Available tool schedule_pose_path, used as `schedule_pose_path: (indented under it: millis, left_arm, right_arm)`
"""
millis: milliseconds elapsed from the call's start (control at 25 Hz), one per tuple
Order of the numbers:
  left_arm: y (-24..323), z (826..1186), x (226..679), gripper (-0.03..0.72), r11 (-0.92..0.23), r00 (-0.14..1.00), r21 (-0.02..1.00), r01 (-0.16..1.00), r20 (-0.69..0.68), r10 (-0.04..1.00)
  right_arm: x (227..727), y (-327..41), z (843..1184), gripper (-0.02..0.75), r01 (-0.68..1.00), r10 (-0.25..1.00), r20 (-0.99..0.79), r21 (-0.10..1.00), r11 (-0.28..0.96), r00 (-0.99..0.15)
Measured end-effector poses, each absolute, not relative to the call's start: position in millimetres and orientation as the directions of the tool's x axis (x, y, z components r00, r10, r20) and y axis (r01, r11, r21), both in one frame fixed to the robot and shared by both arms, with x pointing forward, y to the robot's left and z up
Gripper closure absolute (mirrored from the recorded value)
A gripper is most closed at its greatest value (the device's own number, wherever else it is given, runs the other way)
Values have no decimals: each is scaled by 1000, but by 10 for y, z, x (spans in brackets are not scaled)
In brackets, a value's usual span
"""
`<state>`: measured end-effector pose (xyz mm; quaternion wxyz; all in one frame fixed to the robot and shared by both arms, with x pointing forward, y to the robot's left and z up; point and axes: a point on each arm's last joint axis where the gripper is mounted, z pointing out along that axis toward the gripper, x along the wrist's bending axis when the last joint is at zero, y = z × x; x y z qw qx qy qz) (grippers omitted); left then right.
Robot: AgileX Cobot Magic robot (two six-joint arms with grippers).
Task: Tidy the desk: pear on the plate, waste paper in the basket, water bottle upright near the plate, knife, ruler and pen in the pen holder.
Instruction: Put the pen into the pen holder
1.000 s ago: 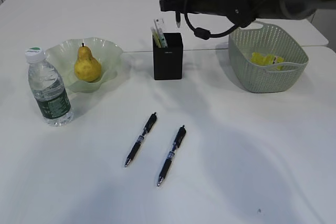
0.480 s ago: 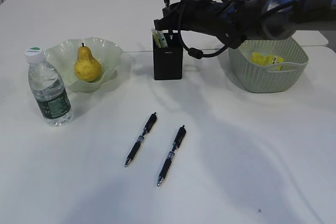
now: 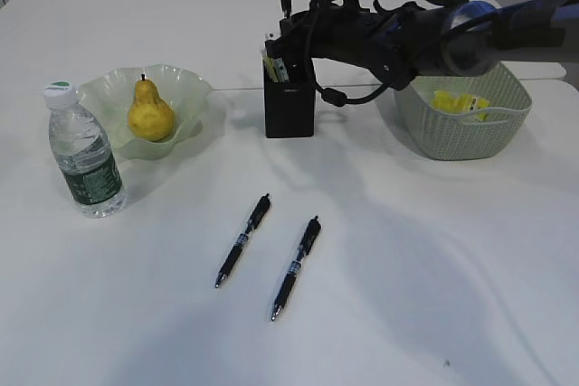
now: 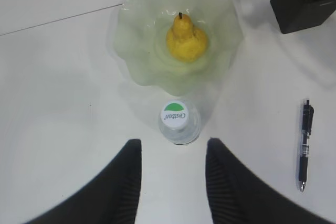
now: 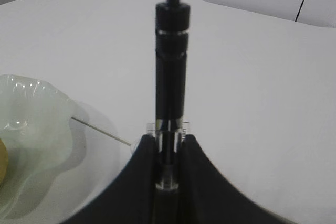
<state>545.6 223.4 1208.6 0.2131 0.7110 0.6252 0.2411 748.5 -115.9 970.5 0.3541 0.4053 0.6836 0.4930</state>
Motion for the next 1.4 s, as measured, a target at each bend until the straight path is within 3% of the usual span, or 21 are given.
schedule_pose_path:
  millis: [800,960,1200,1400]
  left_arm:
    - [2223,12048,5491,403,-129,103,595,793,79,992]
    - [2223,12048,5491,403,-129,103,595,793,79,992]
    - [2223,12048,5491,403,-129,103,595,793,79,992]
    - [2223,12048,5491,403,-129,103,595,793,79,992]
  right_arm:
    - [7538,-1192,9467,631,225,903,-77,956,187,-423]
    - [7538,-1192,9467,568,225,903,-77,956,187,-423]
    - [7538,-1192,9467,362,225,903,-79,956,189,-423]
    - [7537,-1194,9476,331,226,903,-78,956,188,-422]
